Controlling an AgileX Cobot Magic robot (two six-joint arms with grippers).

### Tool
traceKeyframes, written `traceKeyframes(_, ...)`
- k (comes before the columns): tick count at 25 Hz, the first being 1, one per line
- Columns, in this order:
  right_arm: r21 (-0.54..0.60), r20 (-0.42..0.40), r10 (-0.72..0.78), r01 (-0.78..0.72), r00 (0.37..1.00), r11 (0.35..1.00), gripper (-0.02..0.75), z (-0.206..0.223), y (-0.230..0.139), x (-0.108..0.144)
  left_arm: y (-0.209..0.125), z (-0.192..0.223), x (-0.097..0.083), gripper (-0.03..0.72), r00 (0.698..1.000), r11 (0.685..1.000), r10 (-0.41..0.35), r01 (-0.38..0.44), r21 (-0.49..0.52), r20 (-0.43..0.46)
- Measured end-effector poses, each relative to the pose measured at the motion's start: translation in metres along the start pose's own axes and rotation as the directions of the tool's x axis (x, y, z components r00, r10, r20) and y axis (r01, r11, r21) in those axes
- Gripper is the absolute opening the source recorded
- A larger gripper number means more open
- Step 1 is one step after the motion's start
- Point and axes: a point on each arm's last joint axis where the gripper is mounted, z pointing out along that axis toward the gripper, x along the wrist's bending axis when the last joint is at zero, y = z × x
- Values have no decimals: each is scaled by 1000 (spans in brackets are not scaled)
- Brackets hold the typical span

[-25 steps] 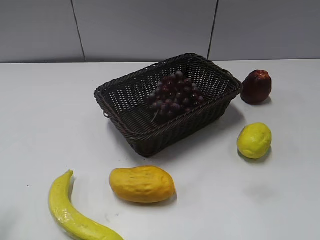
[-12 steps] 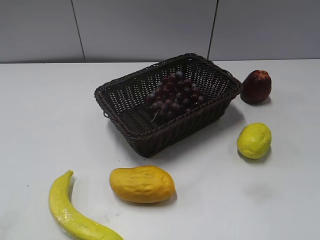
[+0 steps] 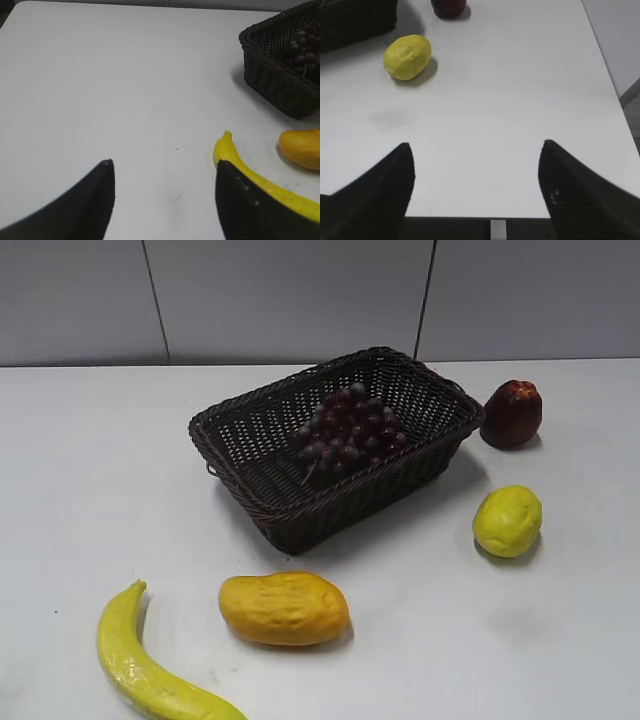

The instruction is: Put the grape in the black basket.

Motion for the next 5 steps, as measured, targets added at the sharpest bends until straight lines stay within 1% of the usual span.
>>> traceKeyframes(5,0,0,0,0,1000,1000,584,0,0,0,-1,-1,0,488,1000,1000,2,-2,-6,-3)
